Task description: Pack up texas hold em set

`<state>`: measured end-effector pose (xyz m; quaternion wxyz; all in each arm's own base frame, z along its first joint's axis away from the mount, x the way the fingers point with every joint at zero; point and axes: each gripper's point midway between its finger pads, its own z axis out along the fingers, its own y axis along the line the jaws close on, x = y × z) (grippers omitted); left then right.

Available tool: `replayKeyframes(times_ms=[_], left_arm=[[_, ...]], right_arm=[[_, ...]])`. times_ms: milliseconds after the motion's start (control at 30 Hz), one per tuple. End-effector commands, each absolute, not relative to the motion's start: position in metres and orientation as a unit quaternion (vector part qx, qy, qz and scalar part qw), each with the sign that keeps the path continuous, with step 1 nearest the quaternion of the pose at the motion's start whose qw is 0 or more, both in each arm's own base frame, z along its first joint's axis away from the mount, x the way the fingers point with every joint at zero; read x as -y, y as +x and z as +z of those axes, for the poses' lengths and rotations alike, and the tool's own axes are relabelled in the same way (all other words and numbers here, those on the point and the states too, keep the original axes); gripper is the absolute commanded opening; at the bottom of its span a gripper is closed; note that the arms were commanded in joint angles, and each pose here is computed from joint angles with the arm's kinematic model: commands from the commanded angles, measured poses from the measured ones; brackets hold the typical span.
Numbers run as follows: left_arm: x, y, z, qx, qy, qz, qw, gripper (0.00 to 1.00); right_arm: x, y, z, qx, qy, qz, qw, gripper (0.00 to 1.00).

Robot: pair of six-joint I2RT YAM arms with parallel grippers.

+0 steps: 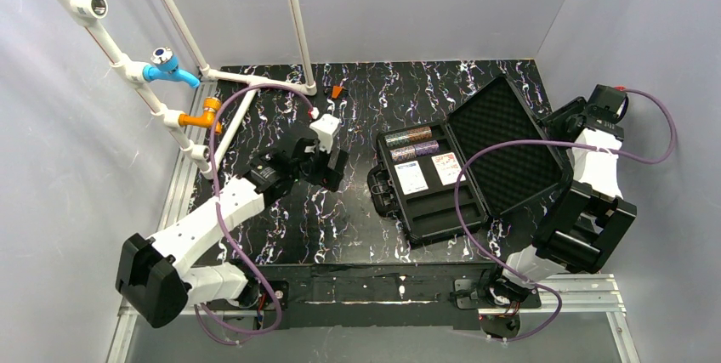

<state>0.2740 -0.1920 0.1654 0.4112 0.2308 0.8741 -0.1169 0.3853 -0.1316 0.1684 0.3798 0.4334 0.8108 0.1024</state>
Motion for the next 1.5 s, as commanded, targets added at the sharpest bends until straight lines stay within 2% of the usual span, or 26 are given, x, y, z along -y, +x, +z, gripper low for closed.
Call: replayKeyframes(times_ms=[0, 433, 633, 900, 1067, 1200, 1300, 1467], left_arm=[[0.22, 0.271, 0.18, -0.865, 0.239, -0.167, 0.408, 0.89], [0.28, 0.285, 0.189, -0.858, 0.274, -0.225, 0.372, 0.89], [0.287, 0.286, 0.175, -0.86, 0.281, -0.231, 0.358, 0.89], [0.31, 0.276, 0.178, -0.861, 0.243, -0.298, 0.333, 0.87], [0.353, 0.279, 0.202, -0.844, 0.176, -0.377, 0.339, 0.84], [0.396, 0.282, 0.206, -0.836, 0.175, -0.397, 0.335, 0.83], [0.427, 0.284, 0.214, -0.828, 0.186, -0.412, 0.332, 0.76], [0.463, 0.293, 0.238, -0.809, 0.199, -0.429, 0.349, 0.73]], right_arm=[[0.08, 0.375, 0.166, -0.839, 0.371, 0.197, 0.346, 0.54], [0.037, 0.38, 0.18, -0.836, 0.309, 0.293, 0.346, 0.54], [0.027, 0.379, 0.187, -0.844, 0.288, 0.292, 0.345, 0.54], [0.018, 0.382, 0.187, -0.849, 0.279, 0.288, 0.344, 0.54], [0.019, 0.381, 0.186, -0.848, 0.284, 0.285, 0.346, 0.55], [0.017, 0.381, 0.189, -0.848, 0.28, 0.288, 0.345, 0.56], [0.014, 0.379, 0.192, -0.848, 0.276, 0.293, 0.346, 0.56], [0.008, 0.376, 0.194, -0.848, 0.269, 0.301, 0.344, 0.56]])
